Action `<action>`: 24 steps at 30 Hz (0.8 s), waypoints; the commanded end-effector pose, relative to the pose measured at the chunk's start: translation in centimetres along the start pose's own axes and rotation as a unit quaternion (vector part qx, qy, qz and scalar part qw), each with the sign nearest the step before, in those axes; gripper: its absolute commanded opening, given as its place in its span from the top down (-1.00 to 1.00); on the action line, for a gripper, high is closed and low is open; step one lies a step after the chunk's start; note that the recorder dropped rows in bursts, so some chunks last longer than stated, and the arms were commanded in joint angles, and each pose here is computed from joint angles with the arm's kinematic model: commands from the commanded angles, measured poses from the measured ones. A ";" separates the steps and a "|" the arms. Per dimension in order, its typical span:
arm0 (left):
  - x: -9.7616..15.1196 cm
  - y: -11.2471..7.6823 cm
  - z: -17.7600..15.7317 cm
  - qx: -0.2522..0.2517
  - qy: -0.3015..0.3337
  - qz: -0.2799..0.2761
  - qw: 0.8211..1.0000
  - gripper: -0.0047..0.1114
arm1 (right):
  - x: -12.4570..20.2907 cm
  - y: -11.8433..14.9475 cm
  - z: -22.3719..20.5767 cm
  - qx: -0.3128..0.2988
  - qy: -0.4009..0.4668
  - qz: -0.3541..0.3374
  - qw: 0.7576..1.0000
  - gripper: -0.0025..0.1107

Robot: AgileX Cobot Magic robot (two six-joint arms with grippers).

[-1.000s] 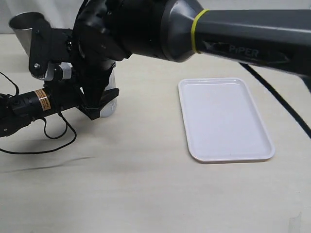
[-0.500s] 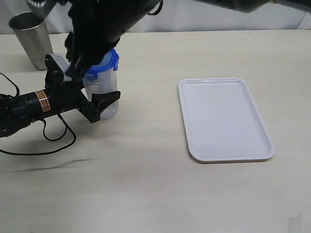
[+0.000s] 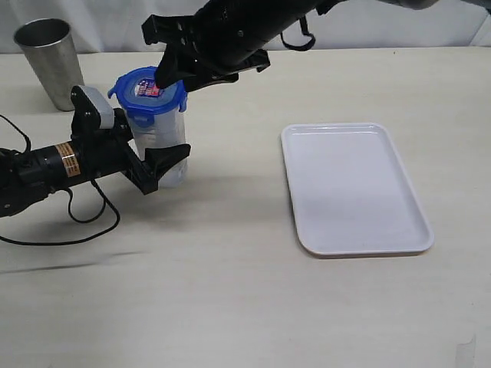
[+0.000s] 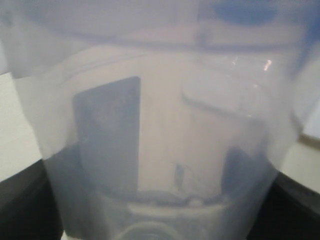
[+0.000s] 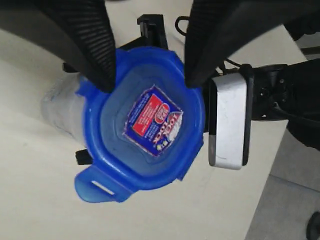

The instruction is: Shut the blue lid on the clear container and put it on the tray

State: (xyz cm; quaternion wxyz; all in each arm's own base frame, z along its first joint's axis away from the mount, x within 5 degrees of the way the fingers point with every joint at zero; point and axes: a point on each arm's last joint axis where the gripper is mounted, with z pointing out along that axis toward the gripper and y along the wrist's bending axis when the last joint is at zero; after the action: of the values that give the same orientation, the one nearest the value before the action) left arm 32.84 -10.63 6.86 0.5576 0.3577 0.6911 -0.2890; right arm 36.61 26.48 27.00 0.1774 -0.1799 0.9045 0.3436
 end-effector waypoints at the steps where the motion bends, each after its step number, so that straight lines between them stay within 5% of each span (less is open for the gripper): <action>1: -0.4 -0.4 0.1 0.008 -0.009 0.003 1.000 0.92 | 0.3 -1.8 2.0 -0.005 0.017 0.013 1.000 0.21; 10: -0.3 -0.4 0.1 0.009 -0.008 0.004 1.000 0.92 | -0.1 -2.1 2.5 -0.004 0.014 0.011 1.000 0.21; 15: -0.3 -0.4 0.1 0.012 -0.008 0.005 1.000 0.92 | -0.4 -1.5 4.1 -0.093 -0.009 0.033 0.995 0.28; 24: -0.3 -0.4 0.1 0.012 -0.008 0.005 1.000 0.92 | -0.4 -1.6 4.3 -0.091 -0.012 0.033 0.995 0.34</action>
State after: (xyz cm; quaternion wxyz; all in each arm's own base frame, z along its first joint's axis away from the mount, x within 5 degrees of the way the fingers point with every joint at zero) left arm 33.43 -10.01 6.95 0.5677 0.3153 0.7078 -0.2779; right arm 38.79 27.62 23.17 0.1588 -0.1554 0.8814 0.4168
